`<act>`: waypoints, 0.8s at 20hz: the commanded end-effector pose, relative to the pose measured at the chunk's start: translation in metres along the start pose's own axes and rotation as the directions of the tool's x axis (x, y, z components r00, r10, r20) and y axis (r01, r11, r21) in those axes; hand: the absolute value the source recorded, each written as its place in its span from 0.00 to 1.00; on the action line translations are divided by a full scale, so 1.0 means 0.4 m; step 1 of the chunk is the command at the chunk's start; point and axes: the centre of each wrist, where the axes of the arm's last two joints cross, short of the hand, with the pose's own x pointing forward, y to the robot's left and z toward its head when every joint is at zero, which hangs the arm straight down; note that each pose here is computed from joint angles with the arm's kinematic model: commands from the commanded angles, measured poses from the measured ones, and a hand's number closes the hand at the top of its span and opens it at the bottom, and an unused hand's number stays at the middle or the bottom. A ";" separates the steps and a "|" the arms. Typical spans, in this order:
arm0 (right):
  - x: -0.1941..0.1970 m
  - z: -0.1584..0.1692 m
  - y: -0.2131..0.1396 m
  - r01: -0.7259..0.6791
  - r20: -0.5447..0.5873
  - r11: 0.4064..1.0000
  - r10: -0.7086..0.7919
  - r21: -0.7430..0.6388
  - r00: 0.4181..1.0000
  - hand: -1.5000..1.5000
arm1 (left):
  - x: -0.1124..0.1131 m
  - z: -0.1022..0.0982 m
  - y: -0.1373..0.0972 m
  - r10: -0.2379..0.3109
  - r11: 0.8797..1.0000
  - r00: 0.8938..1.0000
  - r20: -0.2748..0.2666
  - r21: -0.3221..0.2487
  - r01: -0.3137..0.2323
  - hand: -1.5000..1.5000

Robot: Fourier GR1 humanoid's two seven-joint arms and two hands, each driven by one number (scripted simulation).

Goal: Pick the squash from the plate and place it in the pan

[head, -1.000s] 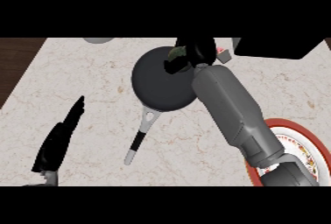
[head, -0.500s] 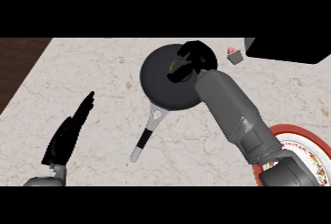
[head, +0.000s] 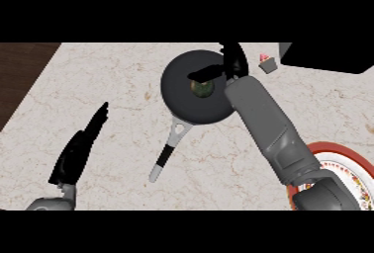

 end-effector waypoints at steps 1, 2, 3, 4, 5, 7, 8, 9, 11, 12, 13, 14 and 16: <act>-0.007 -0.004 -0.012 0.129 0.040 0.979 -0.125 -0.156 0.991 0.00 | -0.010 0.004 0.004 0.008 1.000 1.000 -0.006 0.004 -0.008 0.50; 0.009 -0.008 -0.018 0.169 0.047 0.965 -0.163 -0.198 0.986 0.00 | 0.005 0.007 0.010 0.002 1.000 1.000 -0.014 0.004 -0.002 0.50; 0.006 -0.009 -0.018 0.177 0.045 0.961 -0.172 -0.213 0.984 0.00 | -0.005 -0.004 0.018 0.005 1.000 1.000 -0.020 0.024 -0.004 0.50; 0.006 -0.012 -0.024 0.217 0.031 0.945 -0.216 -0.243 0.976 0.00 | -0.021 0.010 0.034 -0.004 0.999 1.000 -0.024 0.046 0.005 0.50; -0.020 -0.010 -0.025 0.228 0.037 0.930 -0.227 -0.288 0.973 0.00 | -0.006 -0.001 0.033 0.014 0.999 0.999 -0.029 0.048 -0.013 0.50; -0.024 -0.012 -0.029 0.259 0.022 0.900 -0.269 -0.350 0.963 0.00 | -0.024 0.017 0.041 0.006 0.999 1.000 -0.026 0.038 -0.005 0.50; -0.056 -0.009 -0.030 0.265 0.012 0.893 -0.280 -0.364 0.960 0.00 | -0.021 0.020 0.059 0.014 0.997 0.999 -0.051 0.074 -0.010 0.50; -0.035 -0.013 -0.030 0.268 0.013 0.894 -0.282 -0.360 0.959 0.00 | -0.059 0.029 0.026 0.016 0.998 0.998 -0.058 0.068 -0.013 0.50; -0.083 -0.030 -0.098 0.311 0.056 0.866 -0.315 -0.391 0.948 0.00 | -0.028 0.030 0.040 0.014 0.997 0.999 -0.046 0.075 -0.011 0.50; -0.083 -0.011 -0.051 0.318 0.067 0.863 -0.317 -0.393 0.946 0.00 | -0.052 0.028 0.100 0.005 0.996 0.998 -0.063 0.092 0.001 0.50; -0.111 -0.022 -0.090 0.315 0.084 0.864 -0.308 -0.391 0.948 0.00 | -0.074 0.040 0.055 0.025 0.995 0.997 -0.074 0.096 -0.017 0.50; -0.172 -0.022 -0.126 0.311 0.091 0.869 -0.299 -0.384 0.950 0.00 | -0.037 0.031 0.053 0.004 0.996 0.998 -0.068 0.093 0.002 0.50; -0.184 -0.029 -0.150 0.284 0.105 0.875 -0.264 -0.392 0.959 0.00 | -0.061 0.037 0.035 0.005 0.994 0.997 -0.074 0.108 0.003 0.50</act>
